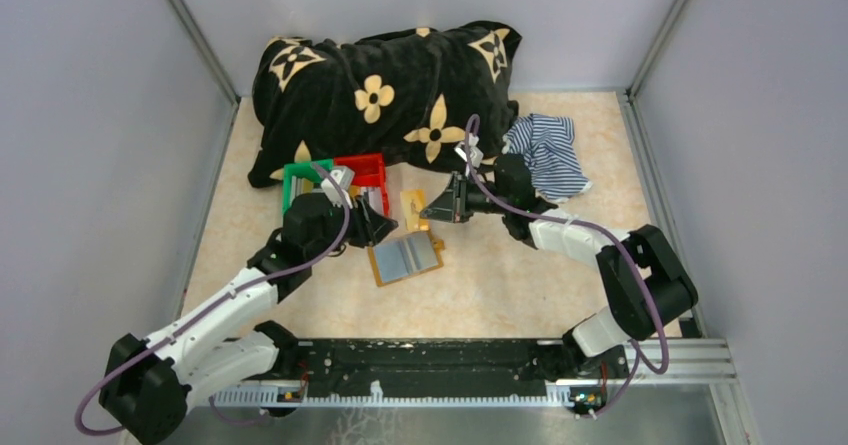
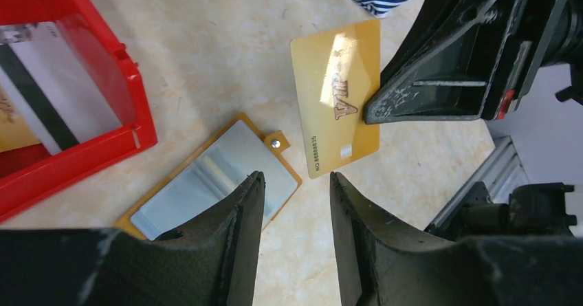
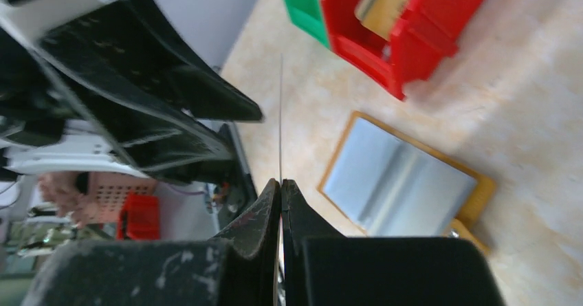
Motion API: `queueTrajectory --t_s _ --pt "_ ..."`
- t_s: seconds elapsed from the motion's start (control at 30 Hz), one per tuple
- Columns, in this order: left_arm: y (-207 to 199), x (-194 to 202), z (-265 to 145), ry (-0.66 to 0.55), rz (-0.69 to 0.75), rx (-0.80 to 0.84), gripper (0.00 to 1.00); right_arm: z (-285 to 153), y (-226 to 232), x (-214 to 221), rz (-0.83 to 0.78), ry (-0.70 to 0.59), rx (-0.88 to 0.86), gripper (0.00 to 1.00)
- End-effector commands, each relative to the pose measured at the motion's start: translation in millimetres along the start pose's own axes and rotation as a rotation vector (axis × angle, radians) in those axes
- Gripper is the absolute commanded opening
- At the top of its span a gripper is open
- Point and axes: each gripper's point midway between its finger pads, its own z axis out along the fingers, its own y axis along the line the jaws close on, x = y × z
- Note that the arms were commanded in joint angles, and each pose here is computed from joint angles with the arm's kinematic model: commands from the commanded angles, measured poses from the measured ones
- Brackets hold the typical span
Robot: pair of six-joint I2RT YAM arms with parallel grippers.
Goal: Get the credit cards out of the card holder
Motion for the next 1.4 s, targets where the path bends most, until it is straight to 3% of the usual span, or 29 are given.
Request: queueTrajectory --t_s 0.0,0.23,0.7,1.37 --pt "-26.3 -4.9 -0.9 -0.044 -0.002 0.171 0.46 -10.1 59.5 -28.5 -0.053 -0.081 -0.24 0.0" --pt "-37.7 -7.6 -9.0 -0.095 0.001 0.258 0.46 -14.1 76.2 -27.5 -0.019 -0.089 -0.345 0.0" --pt "-60.1 -22.7 -27.6 -0.188 0.038 0.392 0.47 -17.0 86.3 -21.4 -0.019 -0.049 -0.393 0.0" --pt "-56.8 -31.0 -33.3 -0.232 0.027 0.369 0.27 -3.4 89.4 4.6 0.007 0.012 -0.429 0.0"
